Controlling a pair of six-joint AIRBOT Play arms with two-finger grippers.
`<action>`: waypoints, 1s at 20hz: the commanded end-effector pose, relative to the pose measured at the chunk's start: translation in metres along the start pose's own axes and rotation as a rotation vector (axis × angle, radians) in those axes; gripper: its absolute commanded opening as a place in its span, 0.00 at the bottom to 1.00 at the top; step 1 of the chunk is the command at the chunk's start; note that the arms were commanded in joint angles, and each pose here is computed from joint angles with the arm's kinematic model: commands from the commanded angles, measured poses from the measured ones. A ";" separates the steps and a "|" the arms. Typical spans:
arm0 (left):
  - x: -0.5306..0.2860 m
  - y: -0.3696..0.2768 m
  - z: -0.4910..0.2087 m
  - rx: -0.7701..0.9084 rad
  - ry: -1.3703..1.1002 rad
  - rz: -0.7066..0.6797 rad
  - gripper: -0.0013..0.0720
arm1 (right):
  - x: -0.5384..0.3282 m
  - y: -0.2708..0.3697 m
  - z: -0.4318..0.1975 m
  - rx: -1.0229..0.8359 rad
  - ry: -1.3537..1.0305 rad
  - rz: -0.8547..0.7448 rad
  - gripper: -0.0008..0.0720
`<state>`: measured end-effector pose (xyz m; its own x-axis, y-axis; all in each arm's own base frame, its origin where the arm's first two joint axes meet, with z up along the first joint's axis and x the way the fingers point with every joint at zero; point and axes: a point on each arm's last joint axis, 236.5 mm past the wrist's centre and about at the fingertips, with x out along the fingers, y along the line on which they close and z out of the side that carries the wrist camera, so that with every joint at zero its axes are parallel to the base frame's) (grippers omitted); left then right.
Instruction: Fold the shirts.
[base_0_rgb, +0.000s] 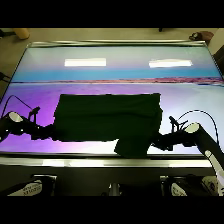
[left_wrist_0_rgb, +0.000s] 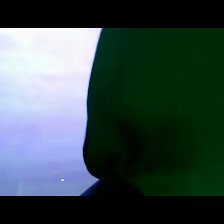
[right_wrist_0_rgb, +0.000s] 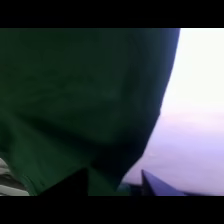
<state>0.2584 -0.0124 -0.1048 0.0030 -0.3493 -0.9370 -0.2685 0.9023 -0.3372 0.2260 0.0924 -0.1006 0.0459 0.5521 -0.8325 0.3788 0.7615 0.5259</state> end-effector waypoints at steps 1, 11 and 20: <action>-0.002 0.000 0.001 -0.004 -0.007 -0.005 0.05 | 0.006 0.004 0.003 0.034 -0.014 0.039 0.11; -0.117 -0.074 0.128 0.125 -0.392 -0.150 0.05 | -0.135 0.101 0.160 -0.250 -0.494 0.020 0.03; -0.046 -0.097 0.228 -0.022 -0.239 -0.269 0.07 | -0.067 0.106 0.272 -0.065 -0.471 0.160 0.04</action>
<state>0.4881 -0.0107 -0.0244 0.3490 -0.4512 -0.8213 -0.2074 0.8175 -0.5372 0.4921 0.0390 -0.0087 0.5113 0.4394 -0.7386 0.2239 0.7616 0.6081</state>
